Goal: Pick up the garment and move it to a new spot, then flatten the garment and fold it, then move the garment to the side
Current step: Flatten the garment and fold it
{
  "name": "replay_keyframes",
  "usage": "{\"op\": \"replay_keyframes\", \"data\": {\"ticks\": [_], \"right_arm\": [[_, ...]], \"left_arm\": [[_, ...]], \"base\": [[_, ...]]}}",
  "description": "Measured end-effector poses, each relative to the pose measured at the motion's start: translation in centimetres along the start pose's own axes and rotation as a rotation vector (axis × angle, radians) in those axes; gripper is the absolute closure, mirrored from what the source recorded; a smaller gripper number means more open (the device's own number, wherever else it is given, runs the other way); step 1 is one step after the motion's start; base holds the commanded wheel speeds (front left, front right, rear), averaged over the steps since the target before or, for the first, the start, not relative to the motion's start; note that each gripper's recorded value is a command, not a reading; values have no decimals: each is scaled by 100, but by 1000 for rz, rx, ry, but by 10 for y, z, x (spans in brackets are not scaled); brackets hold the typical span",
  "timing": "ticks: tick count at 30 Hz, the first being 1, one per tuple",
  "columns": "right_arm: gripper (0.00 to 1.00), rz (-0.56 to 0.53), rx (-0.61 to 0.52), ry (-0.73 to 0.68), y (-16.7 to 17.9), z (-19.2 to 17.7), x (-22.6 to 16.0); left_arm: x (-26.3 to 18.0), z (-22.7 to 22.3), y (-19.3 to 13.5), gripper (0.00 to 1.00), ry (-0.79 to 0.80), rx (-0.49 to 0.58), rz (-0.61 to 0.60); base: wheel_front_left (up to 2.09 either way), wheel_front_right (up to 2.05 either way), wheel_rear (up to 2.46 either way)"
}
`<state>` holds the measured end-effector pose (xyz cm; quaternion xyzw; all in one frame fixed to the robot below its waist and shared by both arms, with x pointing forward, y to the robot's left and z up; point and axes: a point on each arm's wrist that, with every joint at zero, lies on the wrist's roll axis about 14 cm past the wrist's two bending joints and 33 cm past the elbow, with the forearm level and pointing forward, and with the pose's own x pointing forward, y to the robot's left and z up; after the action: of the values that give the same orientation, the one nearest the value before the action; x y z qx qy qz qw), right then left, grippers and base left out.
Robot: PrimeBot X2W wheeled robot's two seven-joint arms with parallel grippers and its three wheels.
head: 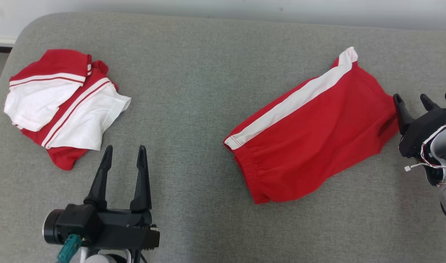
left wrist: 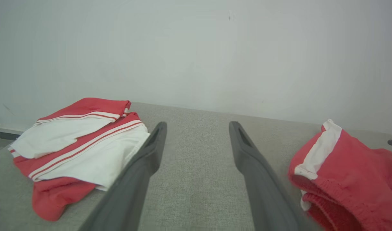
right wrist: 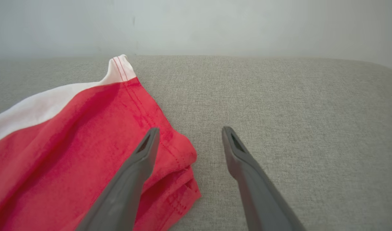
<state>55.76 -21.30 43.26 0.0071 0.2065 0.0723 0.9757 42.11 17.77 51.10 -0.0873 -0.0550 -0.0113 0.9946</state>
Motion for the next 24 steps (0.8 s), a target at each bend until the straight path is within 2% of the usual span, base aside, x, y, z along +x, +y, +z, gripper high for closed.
{"op": "replay_keyframes", "data": {"ticks": [4,8,9,10,11,18,24], "right_arm": [[0,-4,34,38,4,-15,6],[0,-10,62,98,8,-33,9],[4,-6,65,111,11,-37,10],[75,0,67,126,14,-40,10],[100,5,74,129,17,-42,10],[100,-19,133,64,10,-36,-5],[100,-56,146,3,-12,-38,-37]], "left_arm": [[-4,-5,7,0,17,47,13],[-8,-7,16,0,24,49,36],[-8,-7,17,0,24,49,39],[-9,-7,18,0,24,48,44],[-10,-7,19,0,26,47,48],[-18,-10,18,0,41,32,44],[-28,-12,13,0,50,17,38]], "base": [[0,0,0],[0,0,0],[0,0,0],[0,0,0],[0,0,0],[0,0,0],[0,0,0]]}}
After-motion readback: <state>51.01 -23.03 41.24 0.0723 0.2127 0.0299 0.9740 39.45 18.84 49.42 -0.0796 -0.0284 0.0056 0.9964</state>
